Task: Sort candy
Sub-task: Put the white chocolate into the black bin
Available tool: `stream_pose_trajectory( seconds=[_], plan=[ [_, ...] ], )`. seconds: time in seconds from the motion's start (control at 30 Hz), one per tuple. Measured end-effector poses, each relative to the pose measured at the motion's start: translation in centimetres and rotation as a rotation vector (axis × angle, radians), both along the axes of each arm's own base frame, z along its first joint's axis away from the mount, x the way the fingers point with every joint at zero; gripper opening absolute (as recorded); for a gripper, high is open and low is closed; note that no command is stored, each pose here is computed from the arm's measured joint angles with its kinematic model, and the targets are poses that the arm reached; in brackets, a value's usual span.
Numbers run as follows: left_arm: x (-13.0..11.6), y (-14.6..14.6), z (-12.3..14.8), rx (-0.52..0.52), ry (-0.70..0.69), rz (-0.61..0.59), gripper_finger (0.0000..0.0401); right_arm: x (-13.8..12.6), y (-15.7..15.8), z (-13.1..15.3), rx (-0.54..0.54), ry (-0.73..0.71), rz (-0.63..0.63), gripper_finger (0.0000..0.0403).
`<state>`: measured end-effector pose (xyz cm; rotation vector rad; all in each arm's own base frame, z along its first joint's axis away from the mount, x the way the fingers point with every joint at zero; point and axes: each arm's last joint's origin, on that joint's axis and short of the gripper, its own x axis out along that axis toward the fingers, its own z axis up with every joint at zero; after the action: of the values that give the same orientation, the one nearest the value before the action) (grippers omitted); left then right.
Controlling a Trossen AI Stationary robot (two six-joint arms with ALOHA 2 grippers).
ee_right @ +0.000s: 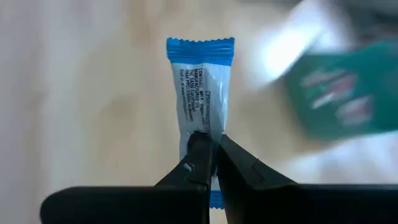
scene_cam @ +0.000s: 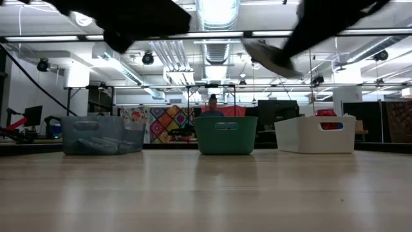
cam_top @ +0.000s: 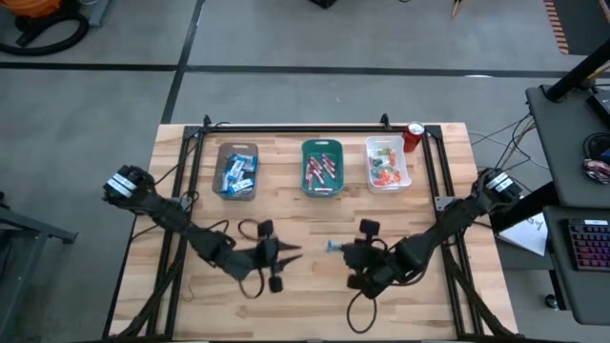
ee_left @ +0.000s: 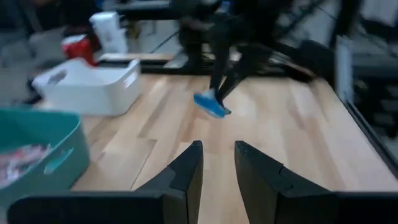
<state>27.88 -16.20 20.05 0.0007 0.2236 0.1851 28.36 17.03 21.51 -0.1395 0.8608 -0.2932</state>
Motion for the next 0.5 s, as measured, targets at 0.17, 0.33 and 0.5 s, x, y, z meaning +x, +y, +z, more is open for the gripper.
stream_pose_trajectory(
  seconds=[0.17,0.33,0.5],
  plan=[
    [1.4,2.1,-0.3,-0.119,-0.037,0.103,0.0092,1.1,-0.7,1.0,-0.159,-0.254,-0.179,0.0012],
    [2.0,3.1,0.0,-0.137,-0.072,0.136,0.0133,2.3,-1.1,1.3,-0.174,-0.340,-0.224,0.0012],
    [2.4,3.5,0.6,-0.131,-0.111,0.118,0.0176,3.2,-1.2,1.7,-0.196,-0.369,-0.180,0.0012]
  ],
)
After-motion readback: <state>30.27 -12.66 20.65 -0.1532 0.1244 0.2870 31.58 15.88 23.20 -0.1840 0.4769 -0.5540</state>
